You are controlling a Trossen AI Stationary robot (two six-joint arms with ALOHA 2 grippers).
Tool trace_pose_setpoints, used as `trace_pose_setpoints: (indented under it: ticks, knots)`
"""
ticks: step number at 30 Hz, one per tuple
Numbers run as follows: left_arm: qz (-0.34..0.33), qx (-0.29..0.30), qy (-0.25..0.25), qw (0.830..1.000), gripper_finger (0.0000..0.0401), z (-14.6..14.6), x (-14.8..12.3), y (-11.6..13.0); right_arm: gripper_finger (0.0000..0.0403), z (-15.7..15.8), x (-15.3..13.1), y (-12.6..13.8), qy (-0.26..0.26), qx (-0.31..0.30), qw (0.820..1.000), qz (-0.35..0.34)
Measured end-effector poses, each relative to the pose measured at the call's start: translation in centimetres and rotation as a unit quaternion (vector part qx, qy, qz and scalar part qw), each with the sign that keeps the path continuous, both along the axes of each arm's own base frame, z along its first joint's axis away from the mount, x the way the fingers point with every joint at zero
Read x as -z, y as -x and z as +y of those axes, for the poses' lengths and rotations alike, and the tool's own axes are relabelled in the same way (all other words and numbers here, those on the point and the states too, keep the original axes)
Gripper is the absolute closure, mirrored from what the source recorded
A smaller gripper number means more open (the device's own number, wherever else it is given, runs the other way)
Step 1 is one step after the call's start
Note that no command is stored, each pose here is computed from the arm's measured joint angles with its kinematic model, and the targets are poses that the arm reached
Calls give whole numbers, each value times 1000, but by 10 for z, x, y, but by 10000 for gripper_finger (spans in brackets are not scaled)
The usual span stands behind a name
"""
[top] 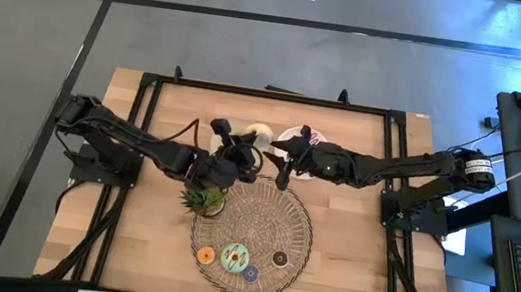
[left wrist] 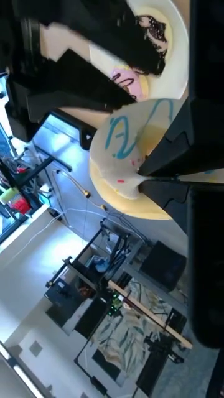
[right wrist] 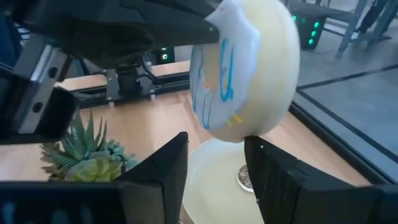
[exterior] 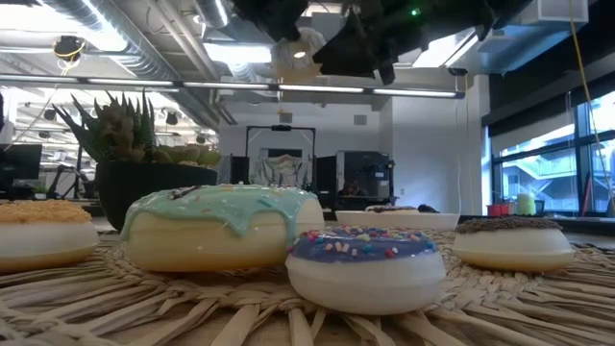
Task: Pick & Place donuts
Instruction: Put the large white donut on the white plate
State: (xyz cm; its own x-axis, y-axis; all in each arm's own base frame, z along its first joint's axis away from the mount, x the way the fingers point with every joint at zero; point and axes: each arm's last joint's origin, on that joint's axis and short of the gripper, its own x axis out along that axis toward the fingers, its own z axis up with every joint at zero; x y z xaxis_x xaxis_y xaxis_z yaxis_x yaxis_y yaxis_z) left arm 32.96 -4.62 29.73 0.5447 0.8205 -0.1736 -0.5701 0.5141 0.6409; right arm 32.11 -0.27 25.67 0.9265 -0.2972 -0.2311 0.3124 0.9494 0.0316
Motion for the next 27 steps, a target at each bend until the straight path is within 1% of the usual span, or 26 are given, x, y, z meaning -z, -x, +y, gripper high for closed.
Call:
trace_pose_setpoints:
  ticks: [7, 13, 19, 24, 27]
  knots:
    - [-6, 3, 3, 1000, 394, -3, 0, 0, 243, -3, -4, -1, 3, 5, 1000, -18]
    - [-16, 9, 12, 1000, 395, -6, 0, 1, 265, -6, -5, -1, 10, 28, 999, -27]
    - [-18, 34, 28, 999, 394, -7, 0, -1, 312, -6, -5, -1, 23, 28, 999, -21]
    - [-21, 33, 30, 999, 390, -7, 0, -1, 366, -6, -5, -1, 35, 25, 999, -15]
    - [-14, 29, 23, 999, 382, -6, 0, 0, 388, -6, -5, -1, 39, 23, 999, -12]
